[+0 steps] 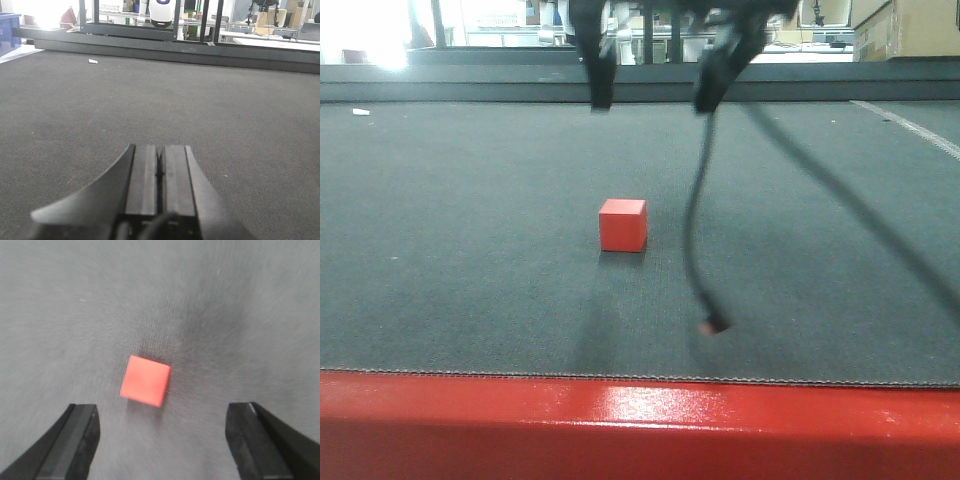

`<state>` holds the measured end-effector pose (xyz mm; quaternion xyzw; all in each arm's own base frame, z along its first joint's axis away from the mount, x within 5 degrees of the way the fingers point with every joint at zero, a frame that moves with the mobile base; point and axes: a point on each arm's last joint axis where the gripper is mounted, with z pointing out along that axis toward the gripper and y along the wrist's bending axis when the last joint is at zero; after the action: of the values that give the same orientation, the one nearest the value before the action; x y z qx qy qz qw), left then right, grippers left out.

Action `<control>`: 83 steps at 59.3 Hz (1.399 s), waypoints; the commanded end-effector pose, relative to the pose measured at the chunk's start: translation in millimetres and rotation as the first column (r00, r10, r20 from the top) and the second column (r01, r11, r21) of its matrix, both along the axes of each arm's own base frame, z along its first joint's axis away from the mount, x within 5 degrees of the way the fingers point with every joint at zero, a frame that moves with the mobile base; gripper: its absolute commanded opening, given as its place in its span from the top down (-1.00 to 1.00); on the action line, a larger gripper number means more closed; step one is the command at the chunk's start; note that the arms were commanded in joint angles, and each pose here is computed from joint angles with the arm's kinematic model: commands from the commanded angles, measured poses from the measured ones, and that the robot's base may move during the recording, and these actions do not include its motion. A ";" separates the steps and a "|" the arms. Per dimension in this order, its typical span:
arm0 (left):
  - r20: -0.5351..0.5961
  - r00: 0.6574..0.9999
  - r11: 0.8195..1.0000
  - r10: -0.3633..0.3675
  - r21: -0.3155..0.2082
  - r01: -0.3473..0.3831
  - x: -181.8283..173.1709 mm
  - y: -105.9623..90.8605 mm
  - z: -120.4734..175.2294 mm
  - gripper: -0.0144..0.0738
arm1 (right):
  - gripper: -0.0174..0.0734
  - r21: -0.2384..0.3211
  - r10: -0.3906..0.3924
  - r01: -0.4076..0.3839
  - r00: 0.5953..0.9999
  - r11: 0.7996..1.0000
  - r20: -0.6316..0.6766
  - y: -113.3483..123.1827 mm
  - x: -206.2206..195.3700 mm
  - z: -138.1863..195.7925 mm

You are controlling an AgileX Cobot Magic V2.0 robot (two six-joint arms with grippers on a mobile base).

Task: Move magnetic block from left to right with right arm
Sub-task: 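Lower the open right gripper over the red cube, then close the right gripper on the red cube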

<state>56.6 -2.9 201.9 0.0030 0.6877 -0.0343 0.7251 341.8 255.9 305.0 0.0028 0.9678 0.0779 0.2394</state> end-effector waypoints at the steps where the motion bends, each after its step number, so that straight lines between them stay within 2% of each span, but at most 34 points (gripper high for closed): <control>1: 0.092 0.996 1.000 0.001 -0.009 0.000 -1.4 0.1 5.4 0.94 | -0.73 0.055 -0.043 0.039 0.996 0.998 0.075 4.8 3.6 24.1; 6: 0.092 0.996 1.000 0.001 -0.009 0.000 -1.4 0.1 5.4 0.93 | -0.73 0.070 -0.069 0.065 0.996 0.995 0.061 13.6 9.6 15.3; 15: 0.092 0.996 1.000 0.001 -0.009 0.000 -1.4 0.1 5.4 0.94 | -0.73 0.063 -0.077 0.074 0.996 0.995 0.040 24.3 16.1 1.0; 30: 0.092 0.996 1.000 0.001 -0.009 0.000 -1.4 0.1 5.4 0.94 | -0.73 0.018 -0.099 0.100 0.995 0.995 -0.012 30.5 24.2 -29.1; 44: 0.092 0.996 1.000 0.001 -0.009 0.000 -1.4 0.1 5.4 0.94 | -0.73 0.001 -0.104 0.104 0.994 0.995 -0.028 32.1 32.1 -47.3; 48: 0.092 0.996 1.000 0.001 -0.009 0.000 -1.4 0.1 5.4 0.94 | -0.66 -0.007 -0.107 0.107 0.994 0.994 -0.037 31.9 33.1 -51.2; 51: 0.092 0.996 1.000 0.001 -0.009 0.000 -1.4 0.1 5.4 0.94 | -0.52 -0.008 -0.108 0.108 0.993 0.994 -0.038 31.6 33.5 -51.8; 60: 0.092 0.996 1.000 0.001 -0.009 0.000 -1.4 0.1 5.4 0.94 | 0.04 -0.002 -0.108 0.108 0.994 0.994 -0.025 30.4 35.1 -50.0; 63: 0.092 0.996 1.000 0.001 -0.009 0.000 -1.4 0.1 5.4 0.94 | 0.16 0.006 -0.108 0.108 0.994 0.994 -0.016 29.5 36.1 -47.8; 69: 0.092 0.996 1.000 0.001 -0.009 0.000 -1.4 0.1 5.4 0.94 | 0.22 0.011 -0.102 0.102 0.995 0.995 -0.003 27.4 37.4 -41.5; 83: 0.092 0.996 1.000 0.001 -0.009 0.000 -1.4 0.1 5.4 0.94 | 0.22 -0.003 0.000 0.000 0.996 1.000 0.092 12.1 36.0 -6.4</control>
<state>56.6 -2.9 201.9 0.0030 0.6877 -0.0343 0.7251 377.9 284.7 233.7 0.0183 0.9782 0.0440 0.2023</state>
